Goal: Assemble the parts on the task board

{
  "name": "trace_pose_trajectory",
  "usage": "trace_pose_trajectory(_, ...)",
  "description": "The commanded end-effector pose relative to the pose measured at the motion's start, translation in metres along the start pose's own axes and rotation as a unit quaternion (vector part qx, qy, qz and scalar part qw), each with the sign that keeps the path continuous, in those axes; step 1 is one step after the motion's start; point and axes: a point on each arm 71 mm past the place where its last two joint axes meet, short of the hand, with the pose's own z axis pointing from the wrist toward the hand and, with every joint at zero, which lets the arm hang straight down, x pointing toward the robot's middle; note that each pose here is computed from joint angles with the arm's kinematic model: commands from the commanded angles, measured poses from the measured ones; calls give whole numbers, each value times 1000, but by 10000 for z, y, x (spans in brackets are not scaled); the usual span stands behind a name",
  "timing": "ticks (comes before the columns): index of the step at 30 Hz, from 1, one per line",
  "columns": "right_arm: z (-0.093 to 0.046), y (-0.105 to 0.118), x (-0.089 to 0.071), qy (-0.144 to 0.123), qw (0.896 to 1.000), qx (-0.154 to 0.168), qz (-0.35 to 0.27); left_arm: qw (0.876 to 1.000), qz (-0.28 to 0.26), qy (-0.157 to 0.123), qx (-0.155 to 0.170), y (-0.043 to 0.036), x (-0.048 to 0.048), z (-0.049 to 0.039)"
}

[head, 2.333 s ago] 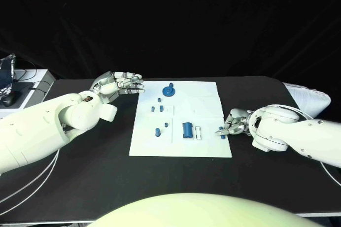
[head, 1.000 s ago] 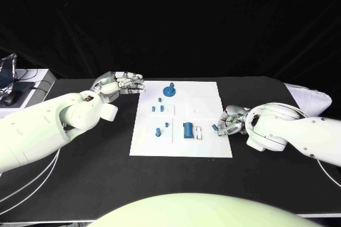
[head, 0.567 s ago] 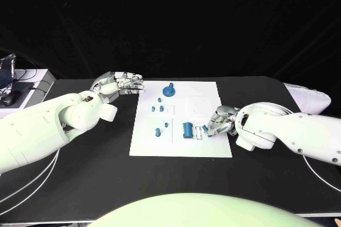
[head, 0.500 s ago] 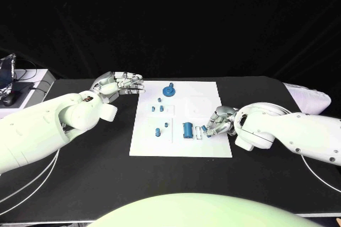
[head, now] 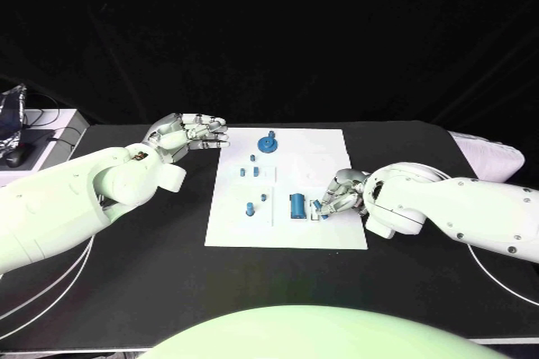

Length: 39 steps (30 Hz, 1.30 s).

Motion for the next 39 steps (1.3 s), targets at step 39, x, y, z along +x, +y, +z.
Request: trace_pose_trajectory(39,106,27,80,13,999,4,-44,1000,-5,12,0,-10,21,-6)
